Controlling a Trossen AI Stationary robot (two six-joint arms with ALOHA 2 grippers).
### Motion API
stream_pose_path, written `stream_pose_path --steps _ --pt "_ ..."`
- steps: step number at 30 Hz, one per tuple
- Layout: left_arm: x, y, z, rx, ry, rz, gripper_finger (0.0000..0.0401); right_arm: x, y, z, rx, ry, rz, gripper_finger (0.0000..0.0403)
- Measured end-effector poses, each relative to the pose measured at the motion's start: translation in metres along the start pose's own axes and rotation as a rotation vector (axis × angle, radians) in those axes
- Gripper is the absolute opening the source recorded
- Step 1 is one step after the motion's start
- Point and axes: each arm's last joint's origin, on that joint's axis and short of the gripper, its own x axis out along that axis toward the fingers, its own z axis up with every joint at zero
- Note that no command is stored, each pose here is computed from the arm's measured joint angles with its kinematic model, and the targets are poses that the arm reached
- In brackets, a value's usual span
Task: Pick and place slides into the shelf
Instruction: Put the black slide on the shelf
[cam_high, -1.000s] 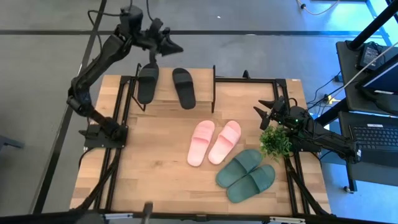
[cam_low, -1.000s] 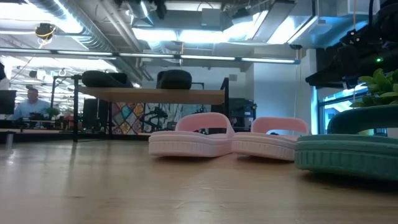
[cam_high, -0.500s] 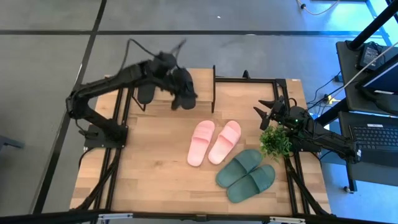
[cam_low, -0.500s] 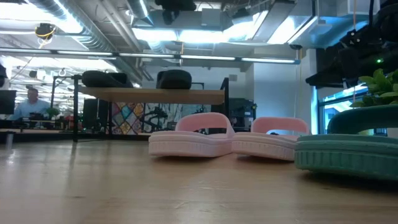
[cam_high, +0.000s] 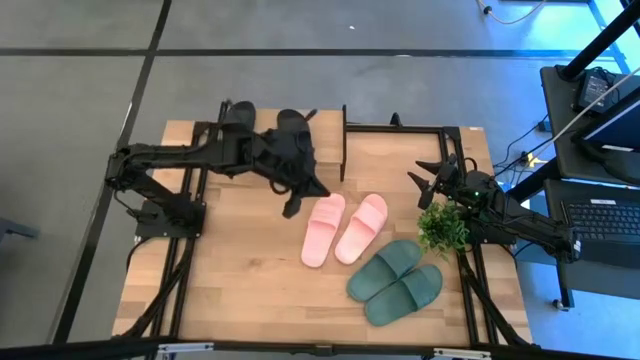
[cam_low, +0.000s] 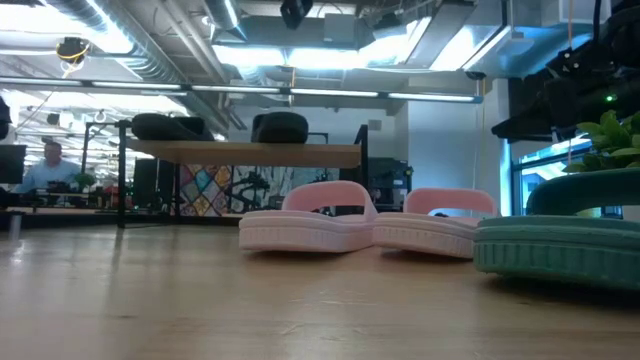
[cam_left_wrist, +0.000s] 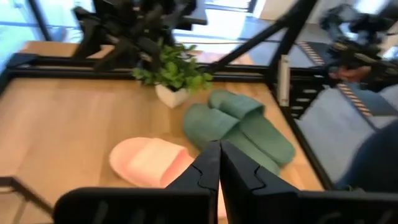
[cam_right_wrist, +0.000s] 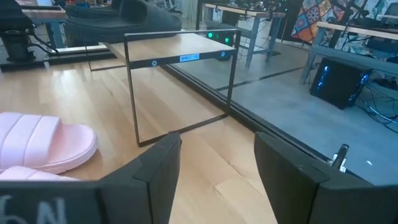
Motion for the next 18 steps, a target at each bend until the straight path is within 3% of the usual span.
stream_pose_path --steps 9,13,15,18 --pt "0.006 -0.018 0.002 0.019 -0.033 0.148 0.0108 0.000 0.000 -0.001 0.000 0.011 0.000 0.0206" --pt "0.007 -0.024 -0.001 0.147 0.006 0.267 0.0141 0.000 0.000 -0.002 -0.002 0.021 0.001 0.0206" --pt "0.007 -0.028 -0.003 0.230 0.042 0.381 0.0149 0.000 0.000 -0.002 -0.004 0.021 0.001 0.0206" --pt "0.003 -0.024 -0.006 0.260 0.097 0.682 0.0153 0.000 0.000 -0.002 -0.002 0.021 0.001 0.0206"
